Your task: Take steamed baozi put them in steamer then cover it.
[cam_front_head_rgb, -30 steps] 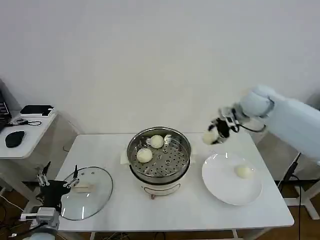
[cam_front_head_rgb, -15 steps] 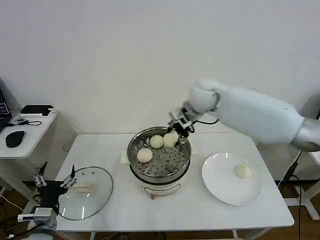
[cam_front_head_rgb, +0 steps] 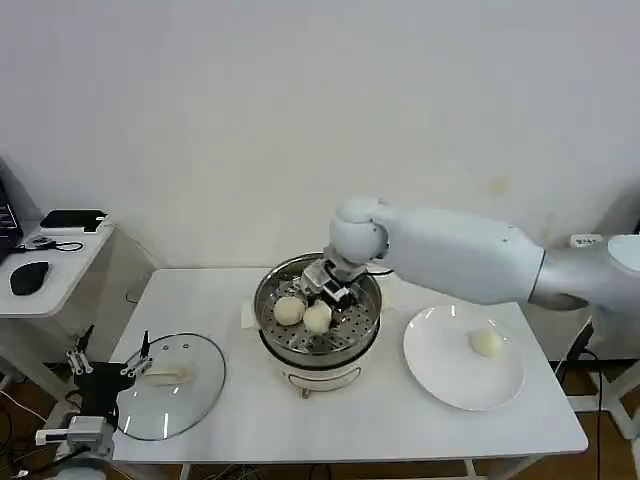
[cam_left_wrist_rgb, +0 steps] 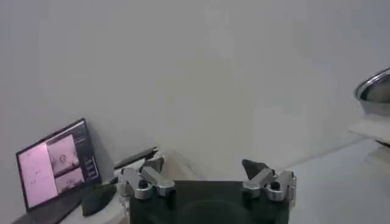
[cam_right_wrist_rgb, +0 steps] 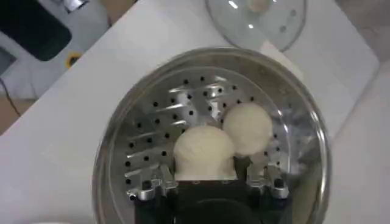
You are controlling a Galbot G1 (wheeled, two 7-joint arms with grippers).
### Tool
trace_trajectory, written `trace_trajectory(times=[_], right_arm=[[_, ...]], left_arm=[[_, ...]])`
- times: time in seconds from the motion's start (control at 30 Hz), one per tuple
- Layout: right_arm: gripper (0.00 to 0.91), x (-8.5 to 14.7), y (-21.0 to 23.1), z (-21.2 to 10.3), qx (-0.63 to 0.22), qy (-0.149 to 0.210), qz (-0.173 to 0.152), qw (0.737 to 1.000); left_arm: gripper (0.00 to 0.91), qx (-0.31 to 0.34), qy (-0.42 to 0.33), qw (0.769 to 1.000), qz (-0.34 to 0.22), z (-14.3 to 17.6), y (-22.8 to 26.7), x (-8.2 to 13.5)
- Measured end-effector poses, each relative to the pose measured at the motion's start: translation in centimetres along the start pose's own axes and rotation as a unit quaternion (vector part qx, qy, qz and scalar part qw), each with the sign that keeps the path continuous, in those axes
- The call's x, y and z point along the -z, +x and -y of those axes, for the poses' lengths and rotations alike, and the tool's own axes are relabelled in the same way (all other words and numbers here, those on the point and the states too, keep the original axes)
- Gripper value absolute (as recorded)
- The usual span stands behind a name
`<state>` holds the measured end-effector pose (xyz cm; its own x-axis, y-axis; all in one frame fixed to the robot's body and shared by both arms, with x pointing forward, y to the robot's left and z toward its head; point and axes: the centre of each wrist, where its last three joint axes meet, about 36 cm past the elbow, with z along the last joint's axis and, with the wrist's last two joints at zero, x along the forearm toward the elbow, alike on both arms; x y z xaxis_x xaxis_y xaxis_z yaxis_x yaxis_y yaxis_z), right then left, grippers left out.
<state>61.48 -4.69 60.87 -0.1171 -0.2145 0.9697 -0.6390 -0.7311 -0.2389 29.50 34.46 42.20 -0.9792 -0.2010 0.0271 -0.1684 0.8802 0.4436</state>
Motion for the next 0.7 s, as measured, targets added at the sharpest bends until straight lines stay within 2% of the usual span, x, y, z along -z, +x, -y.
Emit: trace_trajectory(times=[0.5, 0.53, 0.57, 0.7], right_arm=[[0.655, 0.7, -1.8, -1.1, 0.014, 0.073, 0.006, 0.997], [0.846, 0.7, -1.8, -1.1, 0.014, 0.076, 0.007, 0.997], [0.907, 0.7, -1.8, -1.1, 0.013, 0.079, 0.008, 0.997], [0.907, 0.7, -1.7, -1.2, 0.009, 0.085, 0.009, 0.996]], left_arm=[[0.907, 0.001, 0.000, 1.000, 0.000, 0.0, -0.1, 0.0], [0.907, 0.001, 0.000, 1.000, 0.000, 0.0, -0.1, 0.0], [0.907, 0.001, 0.000, 1.000, 0.000, 0.0, -0.1, 0.0], [0.907, 0.001, 0.000, 1.000, 0.000, -0.1, -0.1, 0.0]])
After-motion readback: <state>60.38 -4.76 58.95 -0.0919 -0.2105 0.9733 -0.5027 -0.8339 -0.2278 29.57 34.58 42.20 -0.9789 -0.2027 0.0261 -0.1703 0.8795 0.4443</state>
